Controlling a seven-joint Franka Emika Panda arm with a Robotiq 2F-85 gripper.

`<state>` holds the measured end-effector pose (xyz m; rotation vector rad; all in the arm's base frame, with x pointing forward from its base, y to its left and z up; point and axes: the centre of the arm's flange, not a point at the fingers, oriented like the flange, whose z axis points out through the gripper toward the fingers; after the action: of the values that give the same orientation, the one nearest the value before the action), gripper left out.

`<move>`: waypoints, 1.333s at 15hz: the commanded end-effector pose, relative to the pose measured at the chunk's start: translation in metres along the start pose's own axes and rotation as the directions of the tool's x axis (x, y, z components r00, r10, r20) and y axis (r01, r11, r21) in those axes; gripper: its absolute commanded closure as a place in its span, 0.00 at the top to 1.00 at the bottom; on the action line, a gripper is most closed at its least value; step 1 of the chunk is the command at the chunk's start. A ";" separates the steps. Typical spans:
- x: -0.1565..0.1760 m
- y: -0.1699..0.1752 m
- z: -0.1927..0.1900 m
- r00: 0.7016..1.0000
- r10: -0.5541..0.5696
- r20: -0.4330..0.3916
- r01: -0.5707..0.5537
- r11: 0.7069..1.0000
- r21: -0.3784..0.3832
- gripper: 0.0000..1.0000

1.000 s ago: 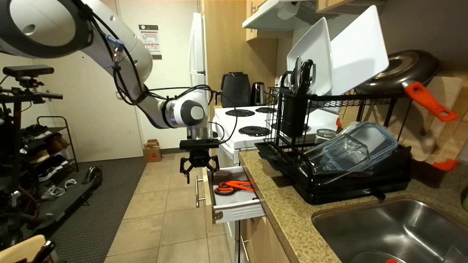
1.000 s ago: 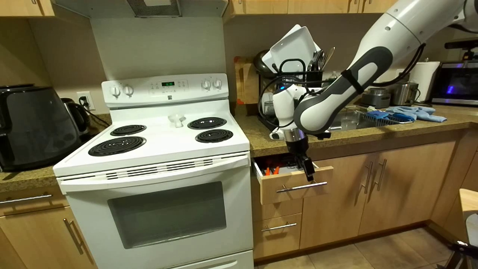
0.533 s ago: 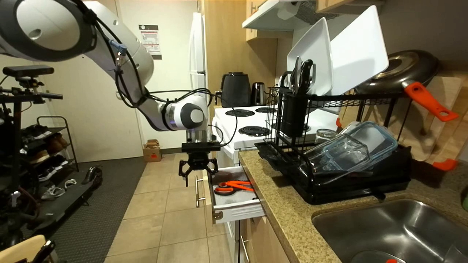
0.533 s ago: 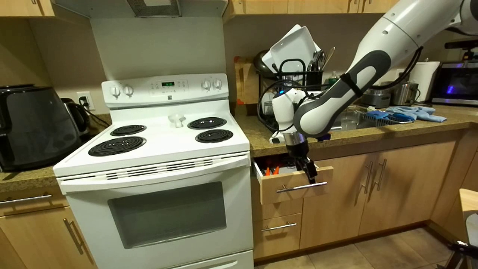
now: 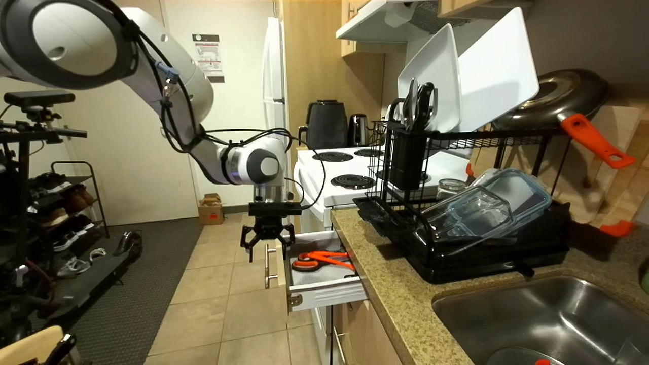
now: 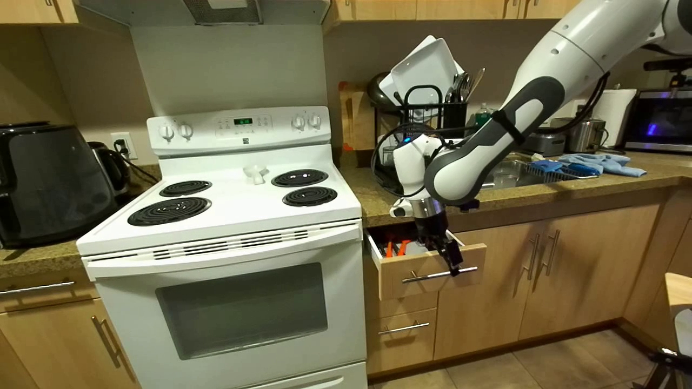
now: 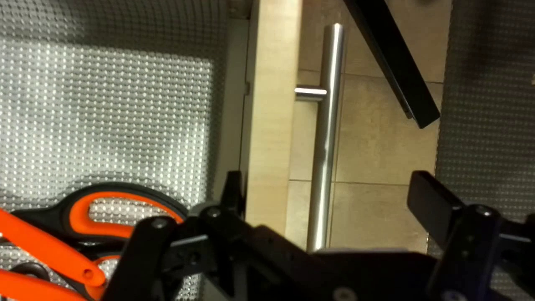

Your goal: Open the topmost drawer on the right.

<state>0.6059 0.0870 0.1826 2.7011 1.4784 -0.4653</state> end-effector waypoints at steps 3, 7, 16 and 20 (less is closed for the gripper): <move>0.024 -0.070 -0.008 0.994 -0.091 -0.053 0.094 0.994 0.052 1.00; 0.038 -0.085 -0.018 0.998 -0.037 -0.051 0.032 0.995 -0.100 1.00; 0.025 -0.095 -0.141 0.955 0.127 -0.268 -0.220 0.910 -0.351 1.00; 0.017 -0.131 -0.174 0.942 0.142 -0.304 -0.241 0.916 -0.321 1.00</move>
<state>0.5835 0.1967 0.3370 2.6230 1.2174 0.1537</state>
